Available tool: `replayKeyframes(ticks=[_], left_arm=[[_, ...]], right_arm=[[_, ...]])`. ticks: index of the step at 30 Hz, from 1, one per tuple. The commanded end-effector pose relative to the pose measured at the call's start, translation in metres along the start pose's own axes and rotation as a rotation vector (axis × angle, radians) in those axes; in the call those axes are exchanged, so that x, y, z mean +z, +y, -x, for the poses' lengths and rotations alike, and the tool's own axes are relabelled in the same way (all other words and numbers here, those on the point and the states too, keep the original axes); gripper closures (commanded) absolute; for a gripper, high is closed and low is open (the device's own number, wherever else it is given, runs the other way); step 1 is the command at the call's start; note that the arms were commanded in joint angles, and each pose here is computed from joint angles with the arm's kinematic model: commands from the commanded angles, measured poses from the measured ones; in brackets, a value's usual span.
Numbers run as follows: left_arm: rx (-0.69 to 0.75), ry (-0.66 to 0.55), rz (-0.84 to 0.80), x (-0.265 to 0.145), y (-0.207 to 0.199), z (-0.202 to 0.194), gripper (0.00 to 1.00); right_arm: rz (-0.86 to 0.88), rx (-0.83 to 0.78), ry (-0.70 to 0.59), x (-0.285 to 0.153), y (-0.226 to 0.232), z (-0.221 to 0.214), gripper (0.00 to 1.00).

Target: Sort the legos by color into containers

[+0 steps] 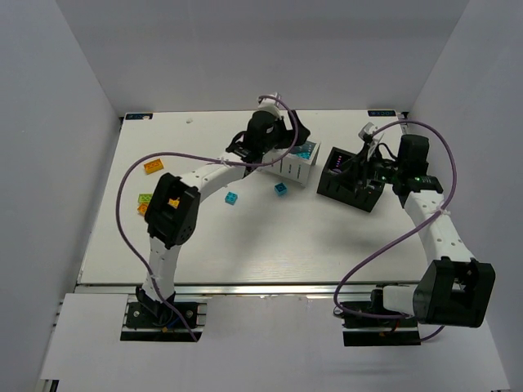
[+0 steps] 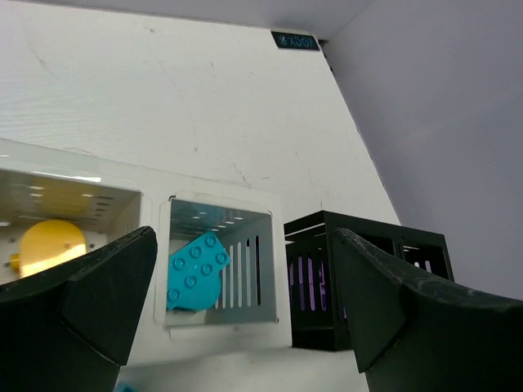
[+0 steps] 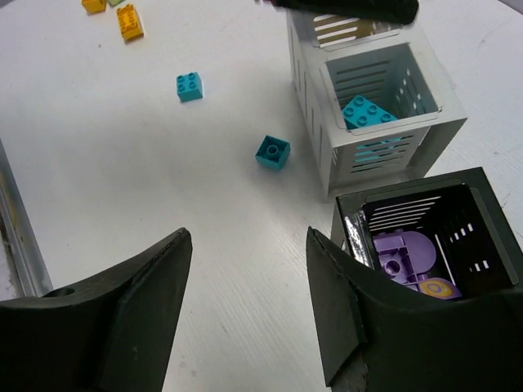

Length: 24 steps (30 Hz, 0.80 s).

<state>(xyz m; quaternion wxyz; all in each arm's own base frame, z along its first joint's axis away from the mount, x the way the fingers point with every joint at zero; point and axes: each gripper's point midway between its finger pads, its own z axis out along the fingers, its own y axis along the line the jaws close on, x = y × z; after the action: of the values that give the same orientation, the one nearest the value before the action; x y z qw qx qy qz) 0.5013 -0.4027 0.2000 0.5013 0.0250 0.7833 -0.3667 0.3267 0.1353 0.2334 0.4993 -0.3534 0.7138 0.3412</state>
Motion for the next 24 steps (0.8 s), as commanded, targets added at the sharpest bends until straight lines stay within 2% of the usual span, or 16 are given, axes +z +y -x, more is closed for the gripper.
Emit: replayKeyframes(ticks=[1,3,4,5,7,8,10,11,12,13,14,15,16,18,20,24], left_arm=[[0.063,-0.159,0.011,-0.061,-0.035,0.077,0.02],[0.096,-0.207,0.072,-0.095,-0.031,0.097,0.02],[0.105,-0.175,0.124,-0.106,-0.012,0.080,0.02],[0.105,-0.215,0.136,-0.133,-0.016,0.095,0.02],[0.086,-0.242,0.242,-0.161,0.007,0.093,0.02],[0.072,-0.193,0.306,-0.173,0.030,0.068,0.02],[0.042,-0.219,0.363,-0.216,0.040,0.071,0.02],[0.025,-0.160,0.417,-0.229,0.061,0.043,0.02],[0.003,-0.196,0.404,-0.253,0.056,0.051,0.02],[-0.014,-0.199,0.422,-0.265,0.062,0.046,0.02],[-0.043,-0.156,0.465,-0.276,0.078,0.022,0.02],[-0.072,-0.197,0.454,-0.296,0.075,0.028,0.02],[-0.091,-0.200,0.462,-0.306,0.079,0.022,0.02],[-0.158,-0.220,0.504,-0.334,0.093,0.007,0.02],[-0.218,-0.218,0.545,-0.351,0.108,-0.013,0.02],[-0.300,-0.268,0.544,-0.378,0.115,-0.023,0.02]], right_arm=[[0.068,-0.098,0.012,0.001,0.019,0.005,0.36],[0.088,-0.154,0.063,0.009,0.027,-0.001,0.37],[0.126,-0.186,0.088,0.019,0.039,-0.004,0.37],[0.103,-0.199,0.141,0.022,0.039,-0.010,0.37],[0.151,-0.251,0.217,0.042,0.056,-0.022,0.37],[0.121,-0.268,0.266,0.048,0.053,-0.029,0.37],[0.158,-0.312,0.324,0.068,0.069,-0.038,0.37],[0.117,-0.327,0.369,0.073,0.064,-0.043,0.37],[0.094,-0.296,0.397,0.086,0.061,-0.046,0.36],[0.052,-0.297,0.433,0.095,0.060,-0.048,0.36],[0.029,-0.256,0.485,0.107,0.054,-0.060,0.36],[0.006,-0.220,0.524,0.112,0.053,-0.064,0.36],[-0.040,-0.203,0.521,0.123,0.054,-0.049,0.36],[-0.069,-0.165,0.544,0.144,0.060,-0.053,0.35],[-0.171,-0.100,0.579,0.155,0.056,-0.066,0.32],[-0.259,-0.022,0.613,0.175,0.055,-0.086,0.28]])
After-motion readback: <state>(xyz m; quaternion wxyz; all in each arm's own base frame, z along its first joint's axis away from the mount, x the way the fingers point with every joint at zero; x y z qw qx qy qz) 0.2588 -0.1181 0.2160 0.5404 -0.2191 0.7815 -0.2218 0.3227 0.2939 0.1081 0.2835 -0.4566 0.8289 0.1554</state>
